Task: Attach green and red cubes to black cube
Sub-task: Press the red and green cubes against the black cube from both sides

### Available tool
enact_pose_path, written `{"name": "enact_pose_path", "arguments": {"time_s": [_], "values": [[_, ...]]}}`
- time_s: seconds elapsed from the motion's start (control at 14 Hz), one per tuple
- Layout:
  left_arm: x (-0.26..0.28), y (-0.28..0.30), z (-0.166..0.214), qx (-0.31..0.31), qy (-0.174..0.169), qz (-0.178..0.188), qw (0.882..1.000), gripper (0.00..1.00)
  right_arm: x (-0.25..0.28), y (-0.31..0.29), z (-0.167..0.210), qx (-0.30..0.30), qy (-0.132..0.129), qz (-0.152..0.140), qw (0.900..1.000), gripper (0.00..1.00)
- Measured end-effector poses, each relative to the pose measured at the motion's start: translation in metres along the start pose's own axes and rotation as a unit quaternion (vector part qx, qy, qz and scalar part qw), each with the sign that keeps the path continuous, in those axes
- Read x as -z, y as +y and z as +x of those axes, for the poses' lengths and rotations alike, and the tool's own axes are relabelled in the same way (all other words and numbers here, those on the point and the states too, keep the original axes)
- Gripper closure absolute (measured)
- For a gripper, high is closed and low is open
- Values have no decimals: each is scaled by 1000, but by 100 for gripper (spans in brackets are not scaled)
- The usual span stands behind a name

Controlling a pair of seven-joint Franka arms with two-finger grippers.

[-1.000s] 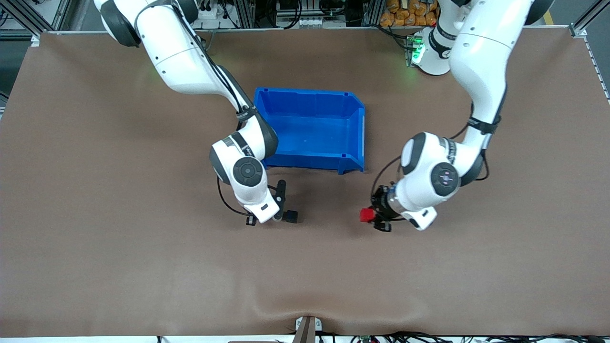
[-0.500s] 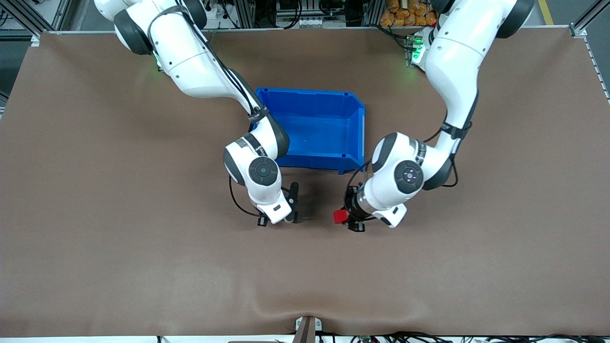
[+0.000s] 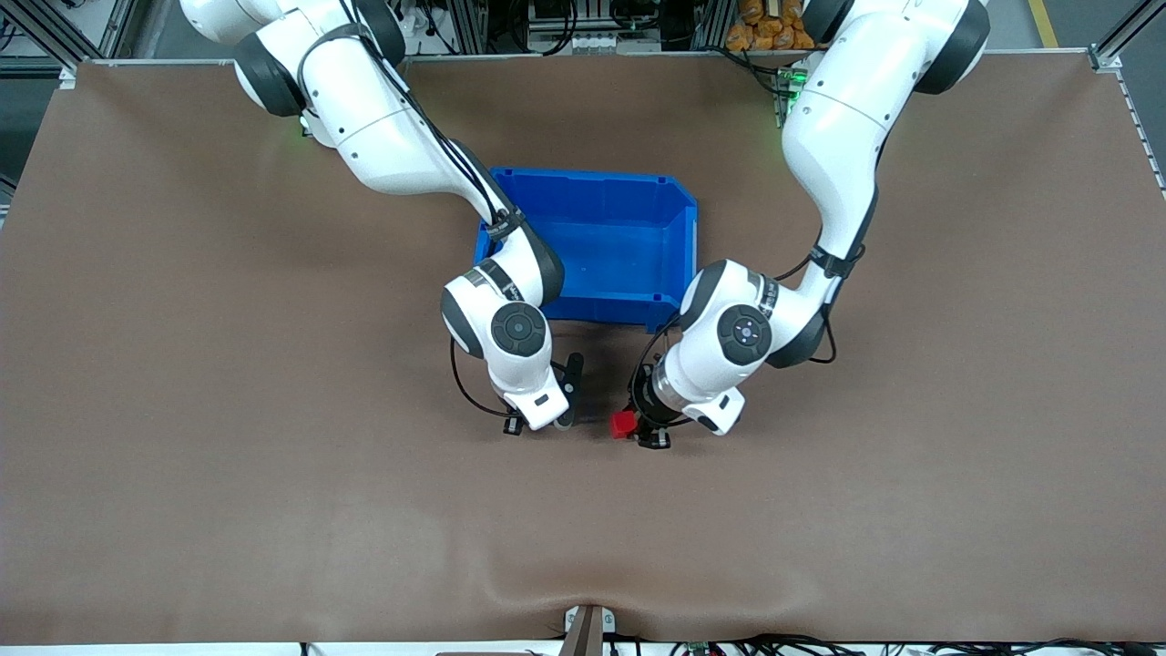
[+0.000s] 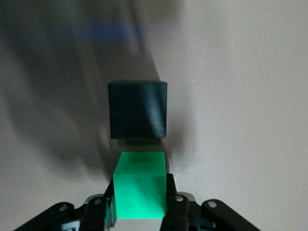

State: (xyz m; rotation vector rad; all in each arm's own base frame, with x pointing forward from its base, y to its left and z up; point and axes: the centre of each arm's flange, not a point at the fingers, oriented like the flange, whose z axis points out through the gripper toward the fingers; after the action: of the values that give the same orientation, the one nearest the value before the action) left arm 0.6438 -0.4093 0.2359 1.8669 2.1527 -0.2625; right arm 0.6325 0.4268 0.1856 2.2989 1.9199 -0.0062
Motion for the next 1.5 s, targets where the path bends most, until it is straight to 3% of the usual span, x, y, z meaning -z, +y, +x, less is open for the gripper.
{"name": "enact_pose_path", "arguments": {"time_s": [0.71, 0.93, 1.0, 1.36, 1.5], "values": [[-26, -20, -11, -10, 5, 11, 1000, 60, 2, -7, 14, -7, 6, -6, 1000, 60], [-25, -21, -14, 0, 2, 8, 1000, 60, -3, -11, 16, -4, 3, -4, 1000, 56], [-25, -20, -14, 7, 2, 7, 1000, 60, -4, -11, 17, -3, 3, -4, 1000, 50], [-24, -19, -15, 25, 1, 5, 1000, 60, -6, -9, 13, -4, -2, -4, 1000, 2], [-25, -20, -15, 25, 1, 6, 1000, 60, 1, -5, 8, -6, -4, -5, 1000, 0]]}}
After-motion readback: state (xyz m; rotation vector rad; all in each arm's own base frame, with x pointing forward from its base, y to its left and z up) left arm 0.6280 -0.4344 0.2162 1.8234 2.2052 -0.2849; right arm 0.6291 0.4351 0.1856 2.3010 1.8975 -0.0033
